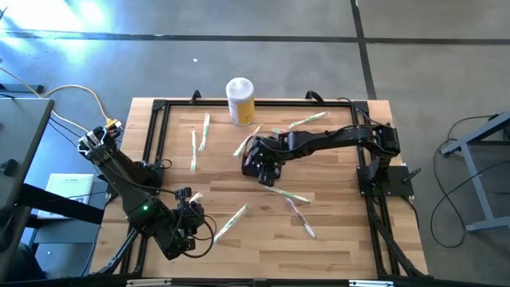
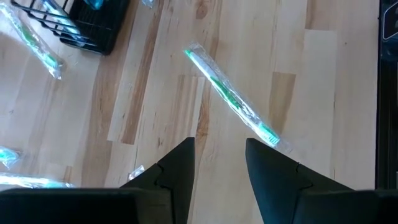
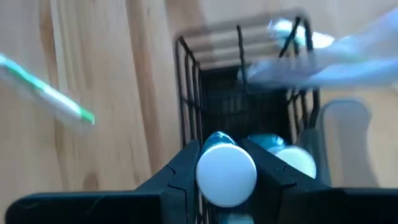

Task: Pick & Place toothbrushing station
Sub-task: Put the blue mouthwash into the middle section wire organizer

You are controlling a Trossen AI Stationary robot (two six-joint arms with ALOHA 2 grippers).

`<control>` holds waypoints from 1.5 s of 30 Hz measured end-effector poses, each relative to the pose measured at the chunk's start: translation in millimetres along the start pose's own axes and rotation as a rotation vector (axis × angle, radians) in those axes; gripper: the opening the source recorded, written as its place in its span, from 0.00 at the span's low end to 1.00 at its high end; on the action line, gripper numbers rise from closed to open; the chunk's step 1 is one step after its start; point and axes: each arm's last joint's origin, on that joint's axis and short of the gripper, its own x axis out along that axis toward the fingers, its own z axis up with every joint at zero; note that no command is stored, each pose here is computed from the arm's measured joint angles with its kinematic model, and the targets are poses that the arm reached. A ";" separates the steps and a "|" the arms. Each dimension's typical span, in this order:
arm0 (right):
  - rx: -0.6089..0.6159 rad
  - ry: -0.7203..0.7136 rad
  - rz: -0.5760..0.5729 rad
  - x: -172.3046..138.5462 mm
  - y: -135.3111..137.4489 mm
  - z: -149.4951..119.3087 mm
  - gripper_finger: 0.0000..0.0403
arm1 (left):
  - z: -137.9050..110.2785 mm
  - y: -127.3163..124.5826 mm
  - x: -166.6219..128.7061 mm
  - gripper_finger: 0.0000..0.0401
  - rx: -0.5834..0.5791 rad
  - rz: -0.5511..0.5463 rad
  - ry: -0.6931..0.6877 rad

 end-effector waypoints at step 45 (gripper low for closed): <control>0.020 0.030 0.016 1.6 -14.1 -0.5 0.23 | -5.9 6.1 1.5 0.34 -0.031 -0.024 -0.016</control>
